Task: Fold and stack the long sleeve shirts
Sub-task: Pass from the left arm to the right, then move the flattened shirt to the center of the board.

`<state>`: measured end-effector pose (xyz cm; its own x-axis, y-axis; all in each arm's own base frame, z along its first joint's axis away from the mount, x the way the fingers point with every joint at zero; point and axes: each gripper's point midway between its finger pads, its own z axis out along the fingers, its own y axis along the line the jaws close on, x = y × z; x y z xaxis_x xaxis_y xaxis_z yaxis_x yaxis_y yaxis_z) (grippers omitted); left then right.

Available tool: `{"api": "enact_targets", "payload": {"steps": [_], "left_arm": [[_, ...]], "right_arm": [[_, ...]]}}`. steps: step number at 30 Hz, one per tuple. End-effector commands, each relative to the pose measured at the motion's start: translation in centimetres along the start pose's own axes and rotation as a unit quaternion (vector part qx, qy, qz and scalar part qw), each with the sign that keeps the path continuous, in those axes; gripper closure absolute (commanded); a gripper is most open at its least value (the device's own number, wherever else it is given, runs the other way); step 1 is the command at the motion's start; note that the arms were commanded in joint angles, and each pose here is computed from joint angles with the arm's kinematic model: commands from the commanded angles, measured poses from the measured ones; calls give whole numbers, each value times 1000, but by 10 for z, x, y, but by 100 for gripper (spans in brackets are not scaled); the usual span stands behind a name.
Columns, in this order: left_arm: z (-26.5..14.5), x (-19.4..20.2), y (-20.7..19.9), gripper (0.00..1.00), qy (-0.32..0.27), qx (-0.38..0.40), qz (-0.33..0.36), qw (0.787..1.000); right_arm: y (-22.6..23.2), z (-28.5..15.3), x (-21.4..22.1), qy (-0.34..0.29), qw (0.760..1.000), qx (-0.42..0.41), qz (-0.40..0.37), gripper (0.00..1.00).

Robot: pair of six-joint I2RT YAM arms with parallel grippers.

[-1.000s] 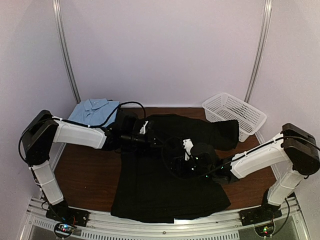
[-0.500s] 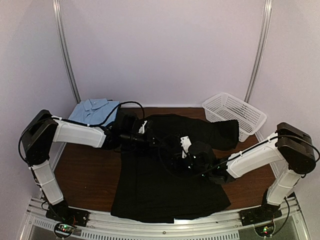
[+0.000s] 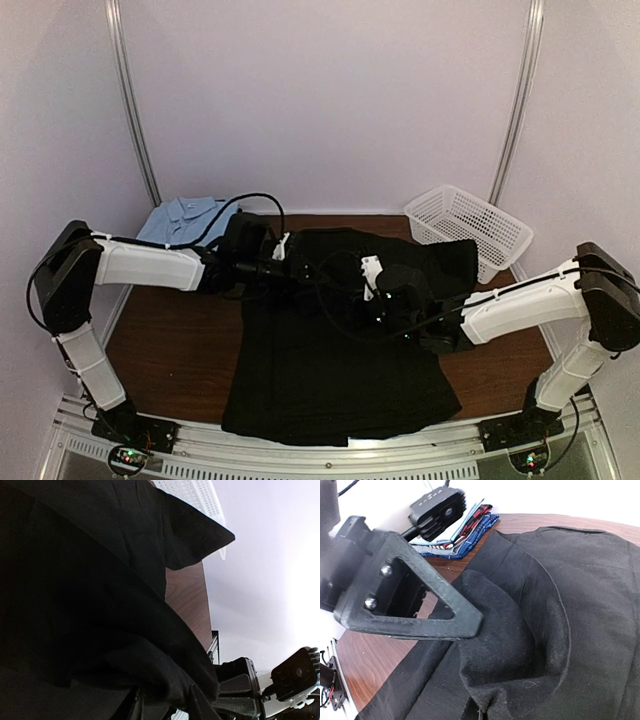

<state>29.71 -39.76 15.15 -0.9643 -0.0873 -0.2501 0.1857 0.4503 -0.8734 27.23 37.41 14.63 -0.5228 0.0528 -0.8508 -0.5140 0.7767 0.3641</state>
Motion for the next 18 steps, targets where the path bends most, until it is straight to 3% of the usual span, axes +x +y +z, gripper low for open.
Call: {"api": "enact_targets", "payload": {"steps": [1,8,13,18], "left_arm": [[-31,-22,-14,63,-55,-24,42,997],[-86,5,36,56,-71,-146,39,986],[-131,42,87,54,-89,-228,2,970],[-141,62,121,54,-91,-260,-20,961]], "right_arm": [[-7,-5,-28,-2,1000,22,6,100],[-37,12,-42,31,998,44,23,100],[-37,38,-18,84,996,28,15,100],[-28,64,0,120,993,0,5,100]]}}
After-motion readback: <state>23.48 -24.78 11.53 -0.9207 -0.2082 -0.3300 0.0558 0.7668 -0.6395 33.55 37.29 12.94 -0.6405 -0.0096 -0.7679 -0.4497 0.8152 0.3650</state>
